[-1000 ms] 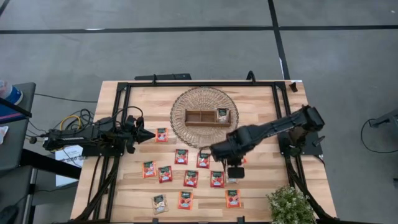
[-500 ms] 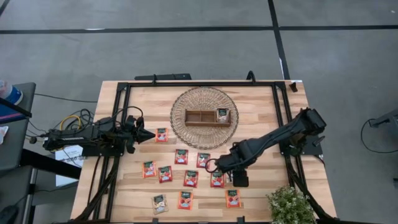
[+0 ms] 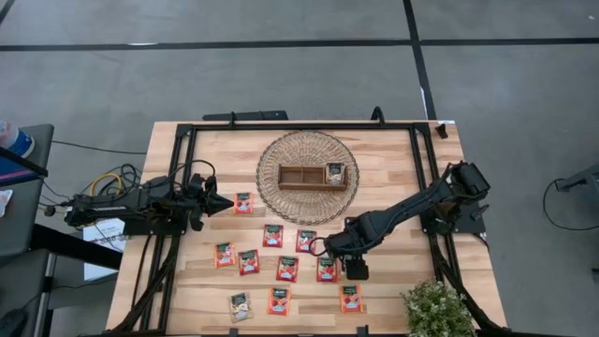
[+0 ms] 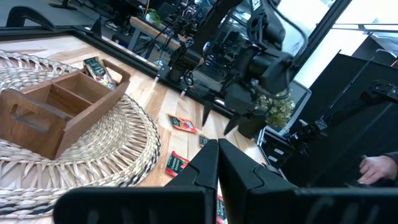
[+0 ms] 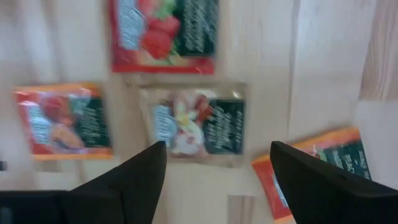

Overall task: Pick & Place Tea
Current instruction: Put the right brown tea bag into the right slot of the wooden organizer

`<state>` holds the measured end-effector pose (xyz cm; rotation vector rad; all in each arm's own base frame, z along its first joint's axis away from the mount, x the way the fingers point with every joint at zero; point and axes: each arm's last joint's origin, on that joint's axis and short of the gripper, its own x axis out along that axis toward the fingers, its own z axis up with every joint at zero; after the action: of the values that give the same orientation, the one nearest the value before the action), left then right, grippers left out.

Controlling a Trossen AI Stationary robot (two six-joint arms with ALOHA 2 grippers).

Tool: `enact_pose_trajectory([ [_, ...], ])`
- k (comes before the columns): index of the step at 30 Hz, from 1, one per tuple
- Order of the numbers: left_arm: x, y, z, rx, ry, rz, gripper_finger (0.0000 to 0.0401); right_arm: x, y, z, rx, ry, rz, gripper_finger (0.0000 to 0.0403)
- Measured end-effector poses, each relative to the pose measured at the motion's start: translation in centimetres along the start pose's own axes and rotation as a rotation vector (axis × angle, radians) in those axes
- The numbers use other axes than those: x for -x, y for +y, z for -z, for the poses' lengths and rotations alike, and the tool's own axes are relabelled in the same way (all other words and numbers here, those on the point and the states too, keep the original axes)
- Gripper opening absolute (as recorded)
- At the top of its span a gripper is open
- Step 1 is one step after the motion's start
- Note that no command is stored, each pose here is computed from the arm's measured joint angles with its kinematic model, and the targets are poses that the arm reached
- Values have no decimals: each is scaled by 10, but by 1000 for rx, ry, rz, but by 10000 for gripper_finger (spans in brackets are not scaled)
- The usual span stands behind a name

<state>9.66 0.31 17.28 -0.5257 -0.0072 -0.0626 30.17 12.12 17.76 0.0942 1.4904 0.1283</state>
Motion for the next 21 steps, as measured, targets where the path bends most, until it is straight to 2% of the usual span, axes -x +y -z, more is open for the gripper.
enact_pose_trajectory([
  [6,0,0,0,0,0,0,0,-11,-7,2,3,-16,-27,281],
  [17,0,0,0,0,0,0,0,-11,-7,-1,63,-41,-34,281],
  [21,0,0,0,0,0,0,0,-11,-9,-1,60,-54,-4,281],
])
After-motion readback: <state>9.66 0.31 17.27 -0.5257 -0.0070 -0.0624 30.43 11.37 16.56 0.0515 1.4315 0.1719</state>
